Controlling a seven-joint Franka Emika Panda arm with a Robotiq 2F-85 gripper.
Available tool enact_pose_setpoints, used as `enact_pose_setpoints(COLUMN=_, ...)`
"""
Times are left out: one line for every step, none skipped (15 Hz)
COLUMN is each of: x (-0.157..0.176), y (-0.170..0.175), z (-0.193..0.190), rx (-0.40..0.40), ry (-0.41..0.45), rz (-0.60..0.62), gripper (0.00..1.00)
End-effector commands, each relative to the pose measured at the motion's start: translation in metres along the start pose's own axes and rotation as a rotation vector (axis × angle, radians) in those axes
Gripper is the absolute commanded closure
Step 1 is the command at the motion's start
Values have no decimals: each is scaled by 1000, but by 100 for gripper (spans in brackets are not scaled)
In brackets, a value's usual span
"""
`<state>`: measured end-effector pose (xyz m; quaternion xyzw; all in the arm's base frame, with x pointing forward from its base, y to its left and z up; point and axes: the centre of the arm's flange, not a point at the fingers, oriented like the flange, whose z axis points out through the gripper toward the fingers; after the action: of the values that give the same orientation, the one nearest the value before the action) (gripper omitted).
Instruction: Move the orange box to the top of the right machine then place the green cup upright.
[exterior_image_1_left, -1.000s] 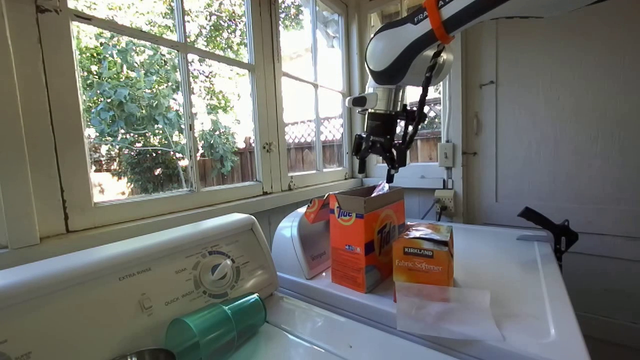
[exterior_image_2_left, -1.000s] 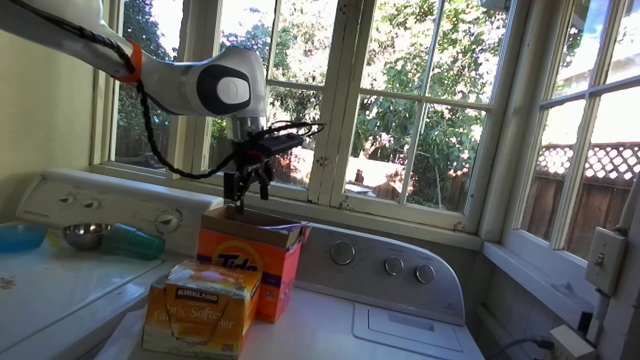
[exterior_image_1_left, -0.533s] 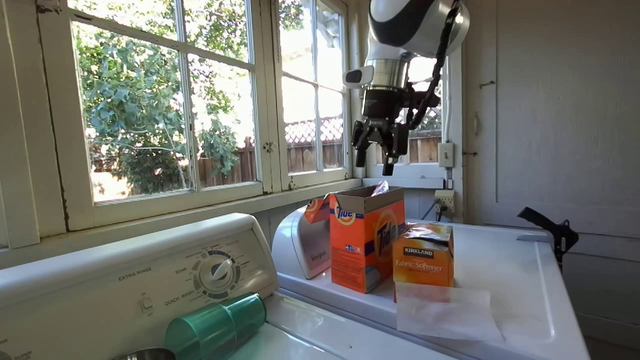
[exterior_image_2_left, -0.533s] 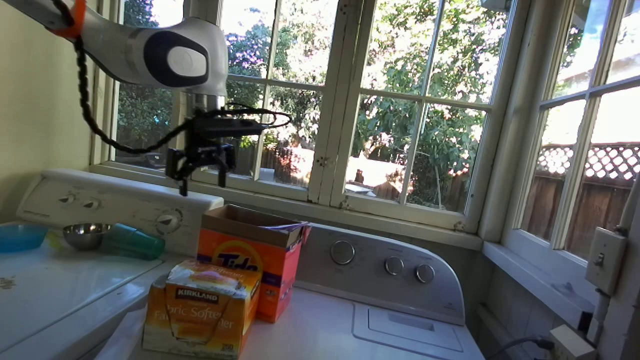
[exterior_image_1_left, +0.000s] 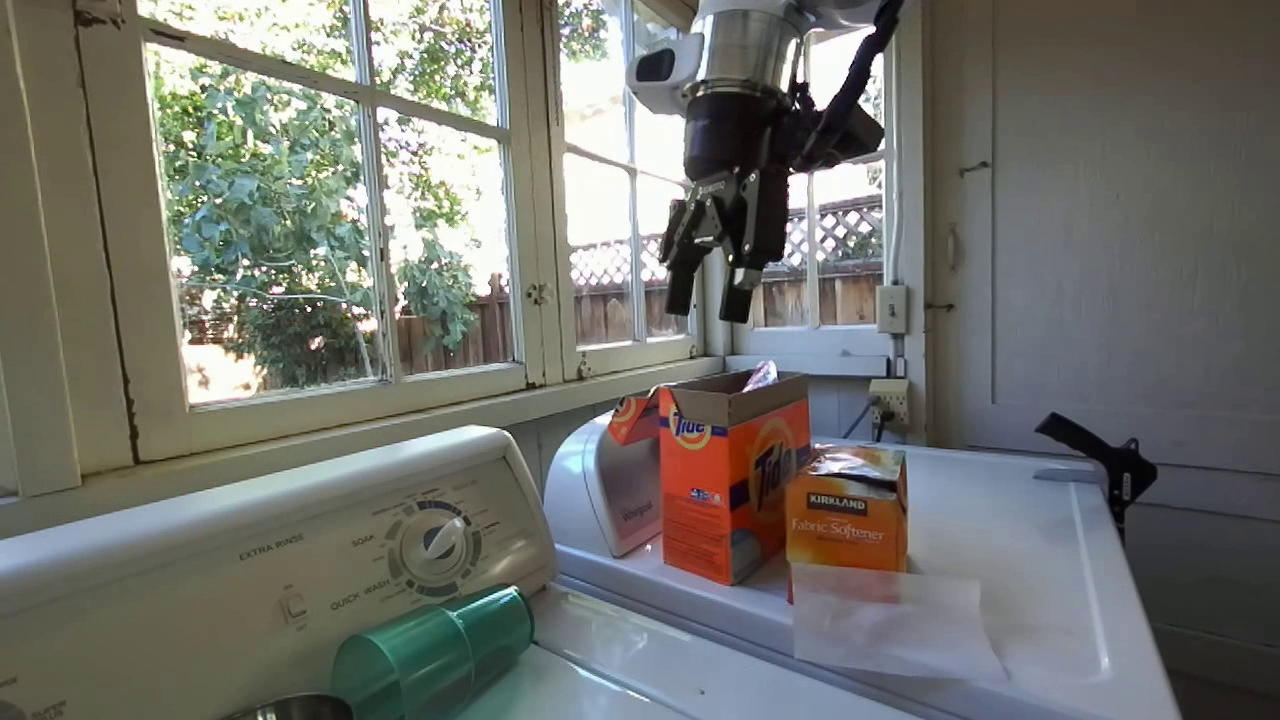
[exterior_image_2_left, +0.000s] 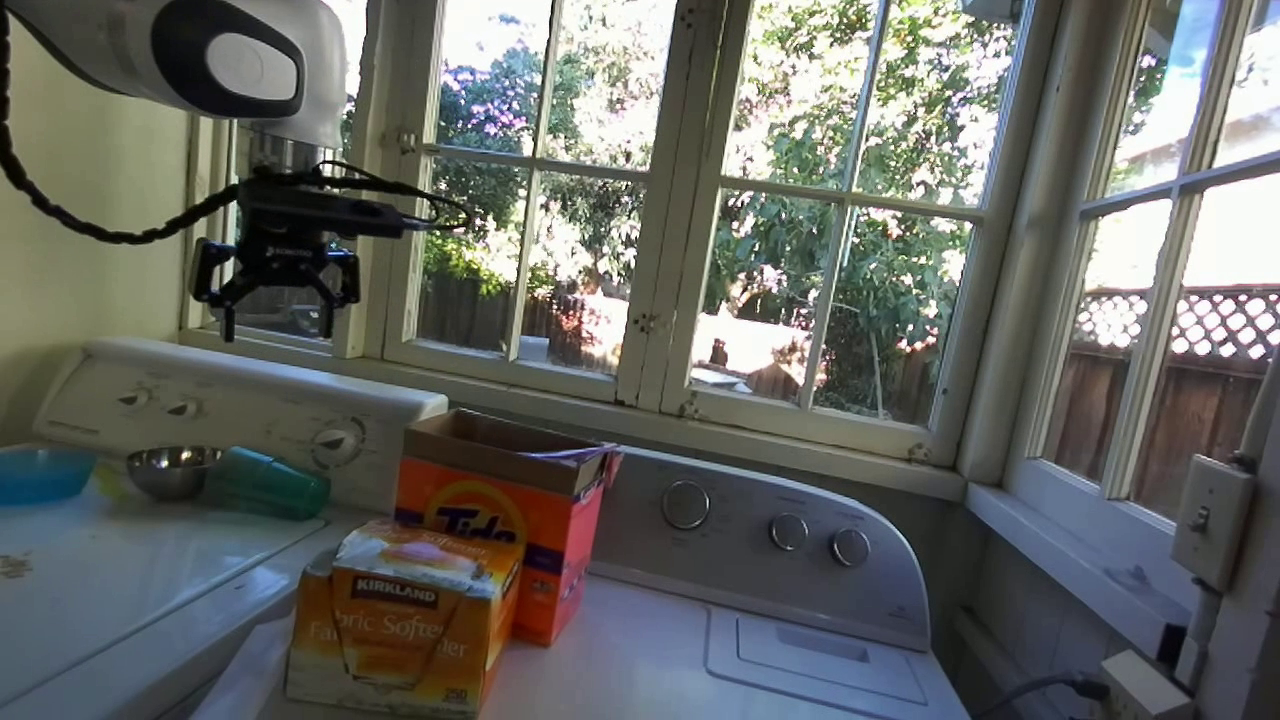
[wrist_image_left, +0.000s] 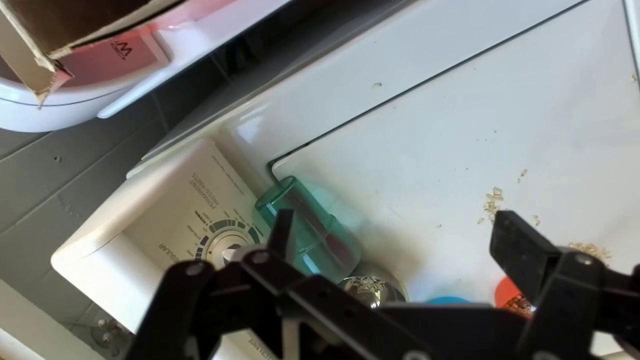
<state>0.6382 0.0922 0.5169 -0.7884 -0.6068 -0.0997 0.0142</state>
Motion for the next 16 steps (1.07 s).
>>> enact_pose_setpoints(x=6, y=6, z=1, rx=16, ry=25, rz=-12, gripper=0)
enact_pose_setpoints(x=26, y=11, z=1, rx=43, ry=18, rz=35, gripper=0)
enact_pose_setpoints(x=48, y=14, z=0, rx=58, ry=29, rz=60, gripper=0)
enact_pose_setpoints(x=65, y=14, z=-1, rx=66, ry=7, rz=103, gripper=0)
enact_pose_setpoints(x=82, y=12, z=-2, rx=70, ry=-26, rz=148, gripper=0)
enact_pose_setpoints(x=102, y=8, z=-1, rx=81, ry=-60, rz=186, gripper=0)
enact_pose_setpoints(x=119, y=2, z=2, rx=100, ry=-95, rz=220, gripper=0)
enact_pose_setpoints(x=133, y=-3, z=3, rx=109, ry=-138, rz=258, gripper=0)
enact_pose_setpoints(x=148, y=-8, z=7, rx=128, ry=-176, rz=291, gripper=0)
enact_pose_setpoints(x=160, y=-15, z=12, rx=141, ry=-225, rz=310, gripper=0)
enact_pose_setpoints(x=172, y=-22, z=17, rx=155, ry=-263, rz=317, gripper=0)
enact_pose_setpoints(x=181, y=-28, z=21, rx=171, ry=-299, rz=295, gripper=0)
enact_pose_setpoints(x=187, y=-34, z=22, rx=193, ry=-294, rz=170, gripper=0)
enact_pose_setpoints(x=159, y=-53, z=25, rx=163, ry=-258, rz=254, gripper=0)
enact_pose_setpoints(x=167, y=-57, z=29, rx=178, ry=-266, rz=221, gripper=0)
enact_pose_setpoints(x=172, y=-58, z=30, rx=183, ry=-268, rz=205, gripper=0)
